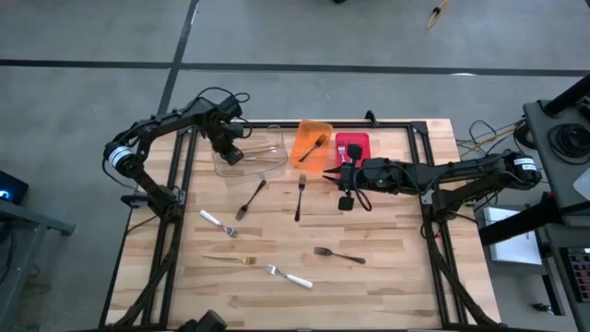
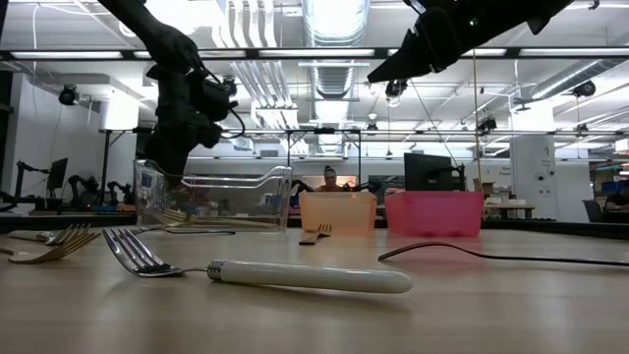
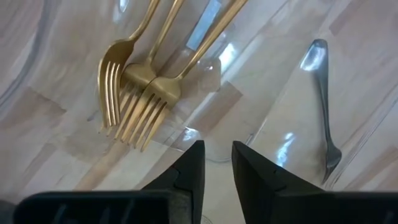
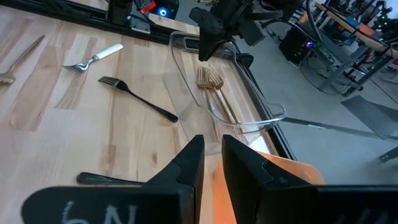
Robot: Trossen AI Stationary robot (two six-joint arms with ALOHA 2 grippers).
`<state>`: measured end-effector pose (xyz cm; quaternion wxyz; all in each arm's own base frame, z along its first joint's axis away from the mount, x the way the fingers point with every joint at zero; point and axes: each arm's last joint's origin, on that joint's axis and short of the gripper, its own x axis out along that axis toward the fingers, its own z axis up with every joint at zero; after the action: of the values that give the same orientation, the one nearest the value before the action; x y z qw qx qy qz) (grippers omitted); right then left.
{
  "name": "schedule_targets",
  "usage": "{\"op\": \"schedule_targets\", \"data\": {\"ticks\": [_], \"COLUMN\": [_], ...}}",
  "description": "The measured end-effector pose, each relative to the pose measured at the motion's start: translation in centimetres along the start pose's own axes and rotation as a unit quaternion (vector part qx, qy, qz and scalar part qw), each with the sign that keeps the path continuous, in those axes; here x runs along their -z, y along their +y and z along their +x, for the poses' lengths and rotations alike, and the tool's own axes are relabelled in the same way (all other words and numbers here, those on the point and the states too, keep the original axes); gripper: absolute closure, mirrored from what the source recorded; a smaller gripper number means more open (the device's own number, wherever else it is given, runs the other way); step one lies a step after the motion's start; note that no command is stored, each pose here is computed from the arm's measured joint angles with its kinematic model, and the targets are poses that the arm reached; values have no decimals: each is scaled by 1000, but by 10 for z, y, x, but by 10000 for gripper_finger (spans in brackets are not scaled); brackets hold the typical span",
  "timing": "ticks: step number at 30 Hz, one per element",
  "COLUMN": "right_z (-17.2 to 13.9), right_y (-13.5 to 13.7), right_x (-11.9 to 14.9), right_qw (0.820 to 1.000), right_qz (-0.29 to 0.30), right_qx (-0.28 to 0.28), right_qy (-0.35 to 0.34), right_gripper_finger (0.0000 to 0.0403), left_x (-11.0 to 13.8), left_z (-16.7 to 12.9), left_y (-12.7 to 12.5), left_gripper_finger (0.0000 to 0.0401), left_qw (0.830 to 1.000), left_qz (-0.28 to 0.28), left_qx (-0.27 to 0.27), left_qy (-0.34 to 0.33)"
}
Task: Sort silverware by color (type)
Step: Put the black fork into the orange bin
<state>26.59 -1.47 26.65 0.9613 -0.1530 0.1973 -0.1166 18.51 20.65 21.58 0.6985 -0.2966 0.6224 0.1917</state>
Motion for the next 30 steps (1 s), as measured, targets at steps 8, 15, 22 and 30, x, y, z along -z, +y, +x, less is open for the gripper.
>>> {"op": "schedule_targets", "data": {"ticks": [8, 15, 22, 30], "right_z": [0, 0, 0, 0], "right_y": [0, -1, -2, -2], "right_x": [0, -2, -7, -7], "right_qw": [1000, 1000, 997, 996], "right_qz": [0, 23, 70, 77], "right_qx": [0, 3, 8, 8], "right_qy": [0, -9, -36, -37], "right_gripper_finger": [355, 355, 355, 355], "left_x": [6, 17, 44, 71], "left_z": [-25, -58, -68, -52], "left_y": [-16, -42, -74, -113], "left_gripper_finger": [343, 362, 363, 363], "left_qw": [996, 968, 932, 894], "left_qz": [59, 132, 212, 373], "left_qx": [-10, -26, -16, 59], "left_qy": [-65, -213, -295, -240]}}
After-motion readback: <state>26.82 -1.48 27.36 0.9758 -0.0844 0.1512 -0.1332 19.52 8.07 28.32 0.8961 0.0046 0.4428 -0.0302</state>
